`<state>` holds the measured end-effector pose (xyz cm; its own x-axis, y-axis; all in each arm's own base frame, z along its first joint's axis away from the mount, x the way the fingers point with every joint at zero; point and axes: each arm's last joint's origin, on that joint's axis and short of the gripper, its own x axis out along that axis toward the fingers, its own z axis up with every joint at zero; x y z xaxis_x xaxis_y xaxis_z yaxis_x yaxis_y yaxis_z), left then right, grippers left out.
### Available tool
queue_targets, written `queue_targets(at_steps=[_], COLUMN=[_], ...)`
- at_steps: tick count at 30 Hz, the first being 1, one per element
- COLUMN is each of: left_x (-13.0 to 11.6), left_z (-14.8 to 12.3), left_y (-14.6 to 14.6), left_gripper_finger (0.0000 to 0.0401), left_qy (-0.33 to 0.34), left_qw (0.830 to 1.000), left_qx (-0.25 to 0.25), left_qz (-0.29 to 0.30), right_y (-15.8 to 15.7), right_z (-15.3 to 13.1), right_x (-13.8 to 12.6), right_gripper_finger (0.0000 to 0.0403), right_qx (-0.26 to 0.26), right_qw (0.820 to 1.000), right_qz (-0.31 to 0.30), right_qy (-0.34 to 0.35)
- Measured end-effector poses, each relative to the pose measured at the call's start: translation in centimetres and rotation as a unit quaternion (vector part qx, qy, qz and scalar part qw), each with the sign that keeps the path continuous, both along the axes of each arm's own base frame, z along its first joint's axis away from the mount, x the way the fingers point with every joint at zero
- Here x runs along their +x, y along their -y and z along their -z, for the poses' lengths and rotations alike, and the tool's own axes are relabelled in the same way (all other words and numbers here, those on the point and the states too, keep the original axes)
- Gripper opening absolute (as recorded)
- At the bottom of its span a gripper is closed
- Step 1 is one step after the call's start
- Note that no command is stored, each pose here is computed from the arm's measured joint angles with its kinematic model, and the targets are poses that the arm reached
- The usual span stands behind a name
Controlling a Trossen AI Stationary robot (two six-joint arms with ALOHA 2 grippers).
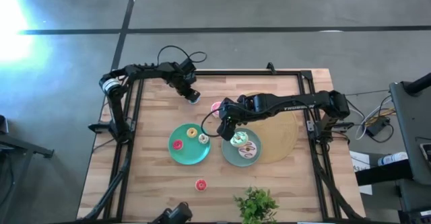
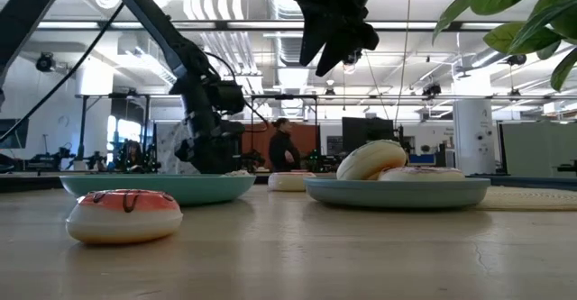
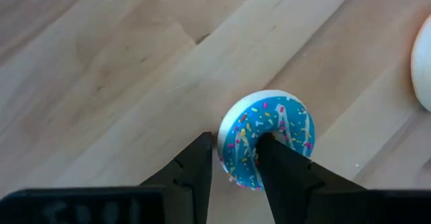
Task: Pick & Place donuts
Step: Put the small blue donut on the blue plate
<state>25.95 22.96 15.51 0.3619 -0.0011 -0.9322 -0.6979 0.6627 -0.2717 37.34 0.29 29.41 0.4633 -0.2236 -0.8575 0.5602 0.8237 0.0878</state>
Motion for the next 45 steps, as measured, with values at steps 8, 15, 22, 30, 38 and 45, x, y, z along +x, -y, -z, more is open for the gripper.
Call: queue_targets(at_steps=[8,15,22,30,38,45], left_x=[0.4,0.6,0.9,1.9,2.0,0.6], left_z=[-0.2,-0.2,-3.2,-8.4,-8.4,-7.6], left_y=[0.1,0.3,3.3,9.0,15.1,19.8], left_gripper_finger=[0.0048,0.0003,0.0001,0.0001,0.0000,0.0000], left_qy=[0.010,0.013,0.012,0.075,0.086,0.072], left_qw=[1.000,0.999,0.996,0.984,0.980,0.989], left_qx=[0.019,0.022,0.034,0.075,0.046,0.019], left_qz=[0.020,0.024,0.076,0.141,0.175,0.124], right_y=[0.0,-0.3,-0.4,-0.2,-1.8,-4.7], right_z=[0.0,-0.9,-2.9,-3.6,-2.3,-2.4], right_x=[0.0,-0.5,-2.4,-4.1,-5.5,-8.5], right_gripper_finger=[0.0203,0.0201,0.0183,0.0171,0.0162,0.0135], right_qx=[-0.001,-0.001,-0.041,-0.049,-0.046,-0.039], right_qw=[1.000,1.000,0.999,0.997,0.996,0.999], right_qz=[-0.001,-0.006,0.015,0.056,0.045,-0.008], right_qy=[0.000,0.012,0.019,0.008,-0.060,-0.011])
